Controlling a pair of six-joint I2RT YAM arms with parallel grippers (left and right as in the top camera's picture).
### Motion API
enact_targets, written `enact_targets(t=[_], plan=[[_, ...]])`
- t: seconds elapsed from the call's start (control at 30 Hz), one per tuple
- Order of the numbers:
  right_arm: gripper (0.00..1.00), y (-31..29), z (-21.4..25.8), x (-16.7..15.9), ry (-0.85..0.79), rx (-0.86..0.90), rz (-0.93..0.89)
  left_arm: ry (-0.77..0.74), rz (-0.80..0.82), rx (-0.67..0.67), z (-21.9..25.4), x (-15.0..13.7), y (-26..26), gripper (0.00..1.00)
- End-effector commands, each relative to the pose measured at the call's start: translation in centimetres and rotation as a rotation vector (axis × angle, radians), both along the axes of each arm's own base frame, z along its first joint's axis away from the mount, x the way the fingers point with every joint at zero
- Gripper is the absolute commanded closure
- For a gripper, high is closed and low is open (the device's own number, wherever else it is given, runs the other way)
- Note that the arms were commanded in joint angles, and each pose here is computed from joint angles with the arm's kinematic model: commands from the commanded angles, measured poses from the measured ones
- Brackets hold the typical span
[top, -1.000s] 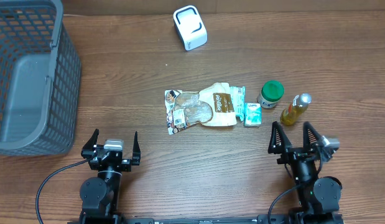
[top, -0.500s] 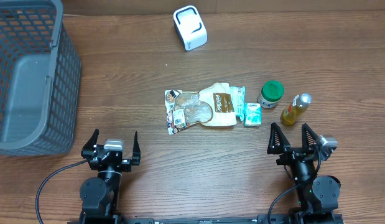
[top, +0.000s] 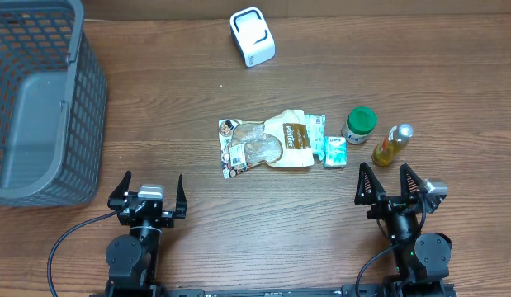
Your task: Scan the item barcode
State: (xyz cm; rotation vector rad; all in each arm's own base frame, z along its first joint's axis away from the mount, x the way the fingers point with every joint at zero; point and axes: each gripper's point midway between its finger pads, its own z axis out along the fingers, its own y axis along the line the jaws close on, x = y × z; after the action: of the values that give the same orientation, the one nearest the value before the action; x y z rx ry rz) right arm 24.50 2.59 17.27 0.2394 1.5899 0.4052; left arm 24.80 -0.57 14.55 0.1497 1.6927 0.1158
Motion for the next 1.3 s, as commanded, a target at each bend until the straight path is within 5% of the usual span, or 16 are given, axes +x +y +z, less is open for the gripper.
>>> enact_targets(t=[0.0, 0.53, 0.8, 1.27], plan=[[0.0, -0.21, -0.28, 0.03, 0.0, 0.001, -0.01, 0.001, 0.002, 0.015, -0.13, 0.01, 0.15, 0.01], [0.0, -0.27, -0.28, 0.04, 0.0, -0.003, -0.014, 0.001, 0.002, 0.015, -0.13, 0.01, 0.15, 0.0], [0.0, -0.24, -0.31, 0.04, -0.054, -0.529, 0.0, 0.001, 0.002, 0.015, -0.13, 0.01, 0.15, 0.0], [0.0, 0.16, -0.3, -0.01, -0.043, -0.378, 0.019, 0.001, 0.002, 0.015, -0.13, 0.01, 0.15, 0.01]])
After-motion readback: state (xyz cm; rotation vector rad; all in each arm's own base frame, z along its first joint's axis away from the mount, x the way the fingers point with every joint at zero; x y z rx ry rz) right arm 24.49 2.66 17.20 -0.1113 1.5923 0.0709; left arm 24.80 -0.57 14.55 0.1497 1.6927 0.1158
